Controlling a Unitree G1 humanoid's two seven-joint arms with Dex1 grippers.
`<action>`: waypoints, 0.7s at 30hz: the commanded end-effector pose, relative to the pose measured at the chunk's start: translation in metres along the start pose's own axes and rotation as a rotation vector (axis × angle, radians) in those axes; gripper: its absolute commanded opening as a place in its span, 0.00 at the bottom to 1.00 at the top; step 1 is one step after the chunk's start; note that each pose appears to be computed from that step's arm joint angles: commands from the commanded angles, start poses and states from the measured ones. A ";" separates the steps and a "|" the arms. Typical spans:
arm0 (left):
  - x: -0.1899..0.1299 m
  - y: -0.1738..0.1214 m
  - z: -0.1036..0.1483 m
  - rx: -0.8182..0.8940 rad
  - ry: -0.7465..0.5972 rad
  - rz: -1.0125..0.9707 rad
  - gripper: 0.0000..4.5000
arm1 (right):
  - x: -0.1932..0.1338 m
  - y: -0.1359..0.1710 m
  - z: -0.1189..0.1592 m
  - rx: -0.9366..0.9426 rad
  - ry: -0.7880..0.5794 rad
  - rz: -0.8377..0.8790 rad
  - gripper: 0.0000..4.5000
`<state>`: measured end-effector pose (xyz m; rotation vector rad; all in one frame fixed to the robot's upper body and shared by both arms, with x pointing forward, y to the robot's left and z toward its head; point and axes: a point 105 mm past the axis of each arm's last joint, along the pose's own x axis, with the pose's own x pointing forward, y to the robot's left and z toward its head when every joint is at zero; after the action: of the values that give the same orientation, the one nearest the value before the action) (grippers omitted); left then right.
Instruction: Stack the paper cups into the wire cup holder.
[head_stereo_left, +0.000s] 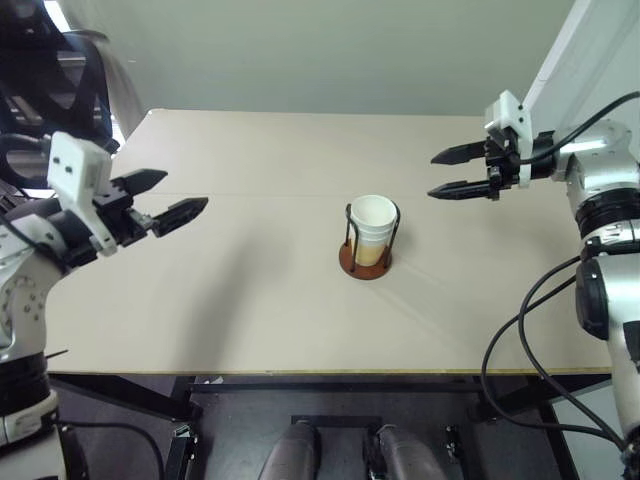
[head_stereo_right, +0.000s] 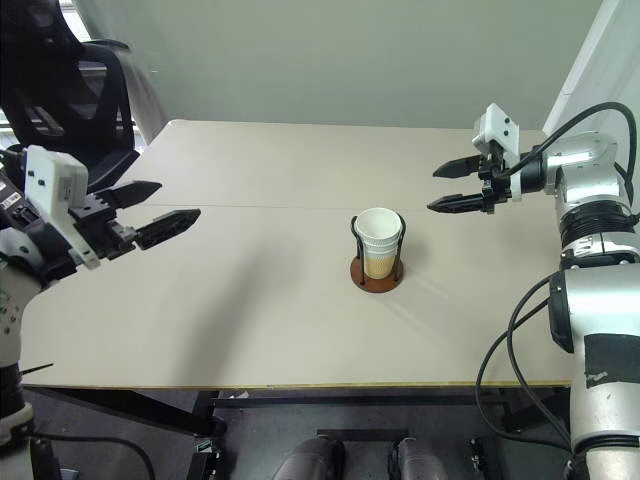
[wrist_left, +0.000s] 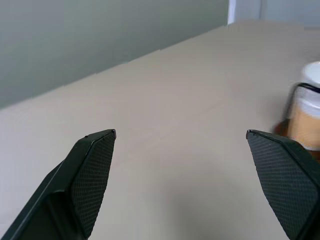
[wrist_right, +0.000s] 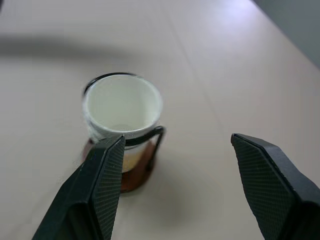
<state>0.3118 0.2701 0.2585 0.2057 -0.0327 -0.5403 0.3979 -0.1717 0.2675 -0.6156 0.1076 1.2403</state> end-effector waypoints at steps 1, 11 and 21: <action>-0.018 -0.003 0.017 -0.024 -0.048 -0.058 0.99 | -0.008 0.002 0.000 -0.040 0.026 0.023 0.76; -0.034 0.003 0.021 -0.030 -0.051 -0.020 0.99 | -0.002 0.005 0.001 -0.041 0.022 0.047 0.76; -0.036 -0.012 0.025 -0.044 -0.091 -0.017 0.99 | 0.011 0.005 0.016 -0.081 -0.008 0.077 0.76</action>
<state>0.2795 0.2733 0.2658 0.1125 -0.0501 -0.5819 0.3946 -0.1591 0.2543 -0.6524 0.1447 1.3256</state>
